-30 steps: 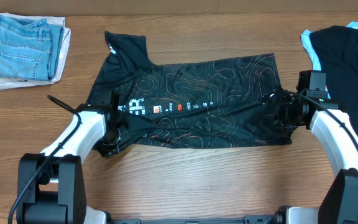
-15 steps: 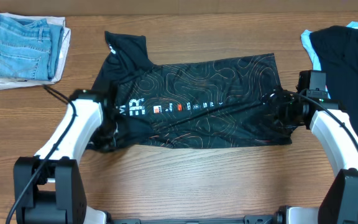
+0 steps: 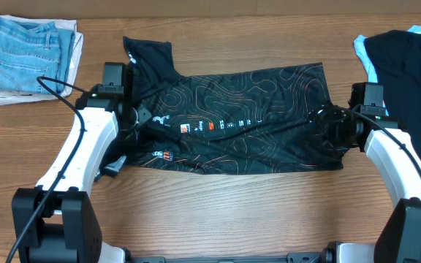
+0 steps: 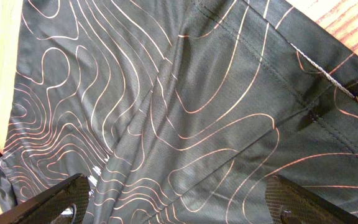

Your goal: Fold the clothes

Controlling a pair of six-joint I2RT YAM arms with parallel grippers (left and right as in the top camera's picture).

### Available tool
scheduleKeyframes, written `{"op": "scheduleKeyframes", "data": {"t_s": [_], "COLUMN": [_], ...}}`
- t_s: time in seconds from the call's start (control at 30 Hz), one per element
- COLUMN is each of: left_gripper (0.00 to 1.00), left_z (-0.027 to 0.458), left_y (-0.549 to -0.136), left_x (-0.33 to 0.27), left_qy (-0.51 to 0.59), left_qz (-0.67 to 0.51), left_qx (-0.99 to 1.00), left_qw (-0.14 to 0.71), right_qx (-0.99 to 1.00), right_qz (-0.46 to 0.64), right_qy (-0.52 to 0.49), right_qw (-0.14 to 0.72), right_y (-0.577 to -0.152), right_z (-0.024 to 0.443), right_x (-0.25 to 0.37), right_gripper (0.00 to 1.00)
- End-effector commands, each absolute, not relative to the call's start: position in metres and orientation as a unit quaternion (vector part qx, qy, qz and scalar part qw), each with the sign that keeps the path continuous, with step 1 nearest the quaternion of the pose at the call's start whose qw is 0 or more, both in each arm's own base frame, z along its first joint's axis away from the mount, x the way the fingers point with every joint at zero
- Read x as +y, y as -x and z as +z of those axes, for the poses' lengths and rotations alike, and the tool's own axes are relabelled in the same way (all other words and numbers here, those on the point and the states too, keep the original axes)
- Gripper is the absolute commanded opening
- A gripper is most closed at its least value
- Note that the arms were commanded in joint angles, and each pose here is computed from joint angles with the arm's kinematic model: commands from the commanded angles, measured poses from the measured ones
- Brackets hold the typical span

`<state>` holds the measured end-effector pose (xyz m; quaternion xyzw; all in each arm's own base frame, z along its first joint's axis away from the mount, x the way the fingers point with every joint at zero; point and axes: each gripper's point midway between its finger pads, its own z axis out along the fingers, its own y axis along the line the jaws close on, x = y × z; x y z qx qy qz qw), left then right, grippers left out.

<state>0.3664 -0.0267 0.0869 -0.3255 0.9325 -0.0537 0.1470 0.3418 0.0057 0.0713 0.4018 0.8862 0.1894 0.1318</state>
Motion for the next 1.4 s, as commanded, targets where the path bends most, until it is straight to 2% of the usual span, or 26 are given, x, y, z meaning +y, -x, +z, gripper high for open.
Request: {"op": "scheduleKeyframes", "data": {"t_s": [0.0, 0.3, 0.67, 0.77, 1.0, 1.2, 1.37], "left_gripper": [0.04, 0.04, 0.04, 0.04, 0.04, 0.04, 0.04], "left_z": [0.098, 0.106, 0.073, 0.073, 0.070, 0.070, 0.069], "left_y": [-0.386, -0.415, -0.418, -0.417, -0.411, -0.410, -0.408], "left_x": [-0.010, -0.008, -0.008, -0.009, -0.009, -0.009, -0.009], "left_qy": [0.327, 0.329, 0.329, 0.326, 0.325, 0.325, 0.325], "left_qz": [-0.024, -0.034, -0.021, -0.023, -0.017, -0.016, -0.015], "left_qx": [0.923, 0.908, 0.916, 0.918, 0.922, 0.922, 0.923], "left_qw": [0.200, 0.256, 0.227, 0.225, 0.211, 0.210, 0.206], "right_qx": [0.886, 0.889, 0.883, 0.871, 0.853, 0.858, 0.856], "right_qz": [0.197, 0.189, 0.163, 0.140, 0.066, 0.067, 0.073], "right_qy": [-0.393, -0.399, -0.437, -0.469, -0.516, -0.508, -0.510], "right_qw": [0.148, 0.123, 0.056, 0.042, 0.035, 0.038, 0.032], "right_y": [-0.348, -0.336, -0.304, -0.294, -0.277, -0.283, -0.284], "right_z": [0.084, 0.079, 0.068, 0.061, 0.051, 0.041, 0.038], "right_x": [0.007, 0.008, 0.010, 0.004, -0.018, -0.018, -0.016], "right_gripper": [0.95, 0.94, 0.93, 0.89, 0.87, 0.74, 0.73]}}
